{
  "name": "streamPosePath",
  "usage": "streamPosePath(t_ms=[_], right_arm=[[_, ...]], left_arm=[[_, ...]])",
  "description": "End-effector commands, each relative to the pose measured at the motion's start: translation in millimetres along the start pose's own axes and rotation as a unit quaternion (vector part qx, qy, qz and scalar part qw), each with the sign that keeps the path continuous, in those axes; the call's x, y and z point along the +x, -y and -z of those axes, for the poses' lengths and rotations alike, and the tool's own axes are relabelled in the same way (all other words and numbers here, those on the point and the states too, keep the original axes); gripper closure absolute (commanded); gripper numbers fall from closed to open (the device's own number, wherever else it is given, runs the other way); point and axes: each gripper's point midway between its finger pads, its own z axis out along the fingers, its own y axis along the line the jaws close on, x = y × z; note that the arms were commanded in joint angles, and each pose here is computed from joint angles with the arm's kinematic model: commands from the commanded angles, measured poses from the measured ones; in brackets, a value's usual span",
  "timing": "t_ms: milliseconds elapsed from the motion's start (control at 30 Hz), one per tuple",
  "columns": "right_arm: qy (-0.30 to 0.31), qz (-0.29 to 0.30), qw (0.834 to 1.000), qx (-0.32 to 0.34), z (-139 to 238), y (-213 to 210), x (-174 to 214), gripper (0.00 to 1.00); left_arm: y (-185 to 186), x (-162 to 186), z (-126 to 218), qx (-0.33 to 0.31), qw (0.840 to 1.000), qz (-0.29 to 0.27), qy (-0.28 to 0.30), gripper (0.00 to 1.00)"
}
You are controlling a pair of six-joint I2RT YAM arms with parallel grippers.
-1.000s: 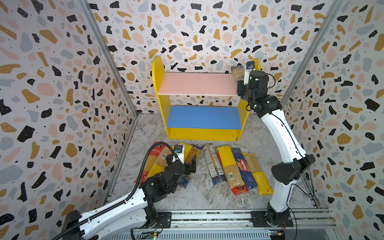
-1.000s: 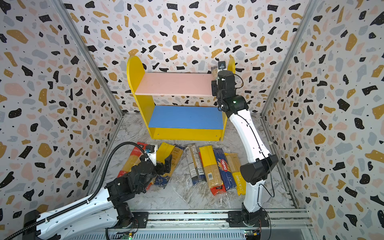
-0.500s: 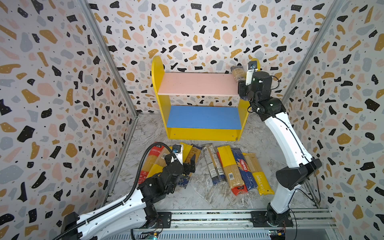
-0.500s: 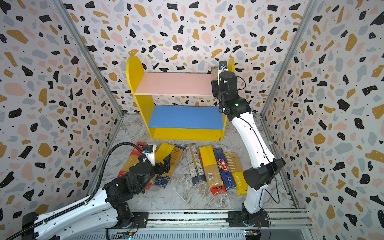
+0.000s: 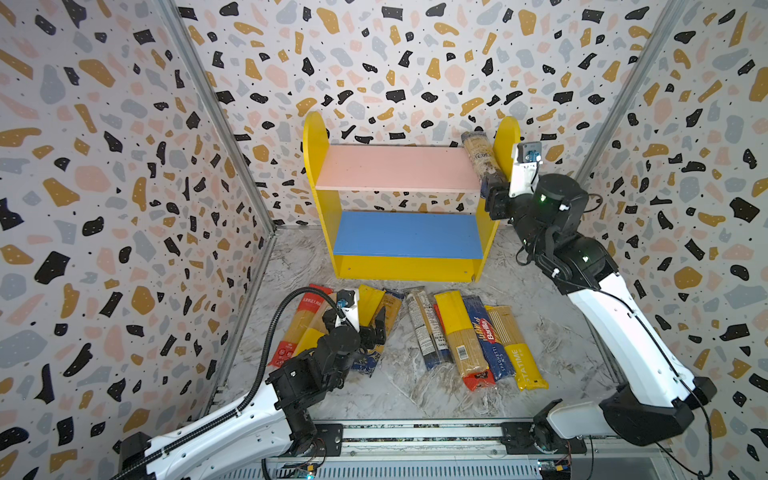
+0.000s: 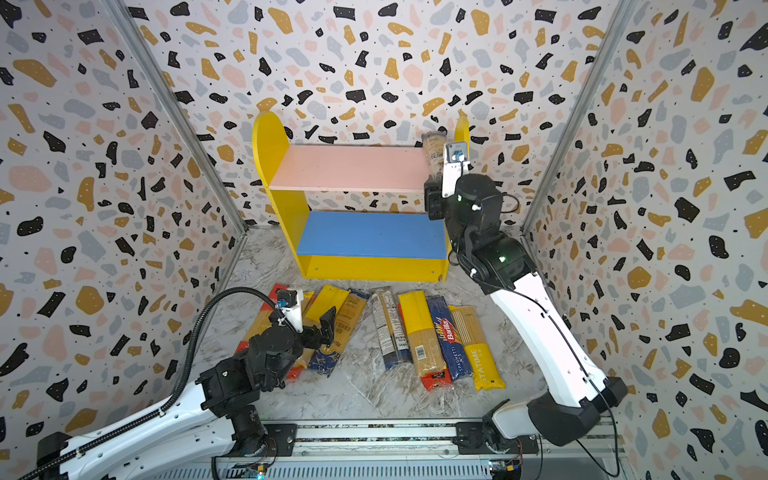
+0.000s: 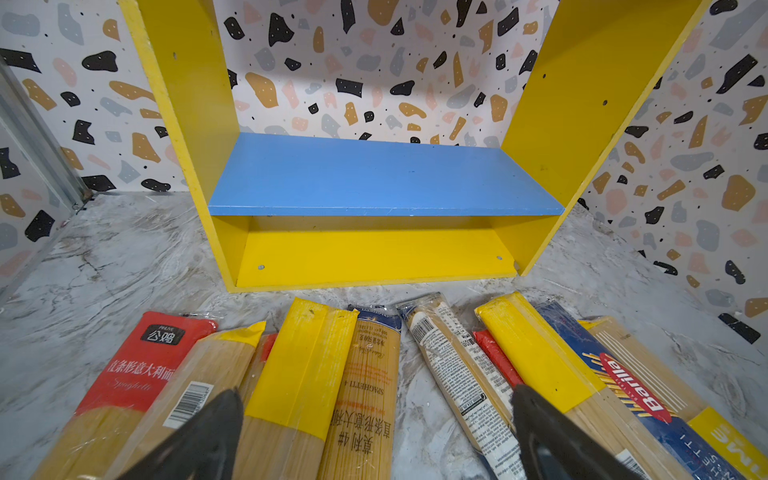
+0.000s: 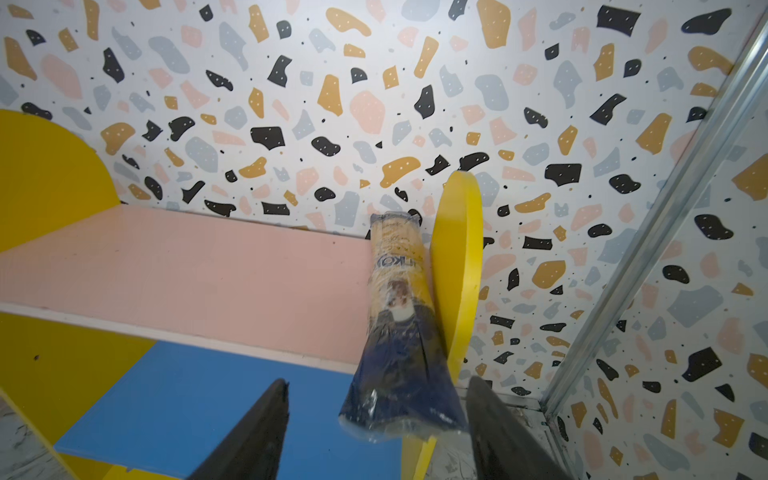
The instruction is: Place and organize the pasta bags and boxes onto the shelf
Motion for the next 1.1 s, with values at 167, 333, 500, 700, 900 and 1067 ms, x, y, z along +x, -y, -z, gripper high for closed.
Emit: streamPosePath(t_ms=[167, 333, 500, 700, 900, 1067], right_arm=[[-0.054, -0.037, 0.997, -0.036, 57, -12, 64, 0.29], [-0.108, -0.057, 0.991, -0.058, 83, -19, 116, 0.27], [-0.148, -0.083, 0.982, -0.084, 99, -28, 165, 0.26], [-0.216, -0.096, 0.966, -0.107, 106, -47, 232, 0.24], [-0.303, -0.093, 0.94, -0.125, 120, -68, 312, 0.15], [-0.355, -0.093, 0.923, -0.121, 131, -73, 368, 0.14]], left_arm=[[-7, 11, 2, -0.007, 1.0, 0.013, -0.004, 0.0], [-5, 23, -1, 0.0, 1.0, 0.022, -0.02, 0.01], [-2, 33, -3, 0.009, 0.999, 0.037, -0.026, 0.01], [0, 41, -6, 0.012, 0.998, 0.043, -0.033, 0.0], [3, 49, -8, 0.017, 0.998, 0.039, -0.043, 0.0], [9, 51, -12, 0.025, 0.998, 0.032, -0.047, 0.0]])
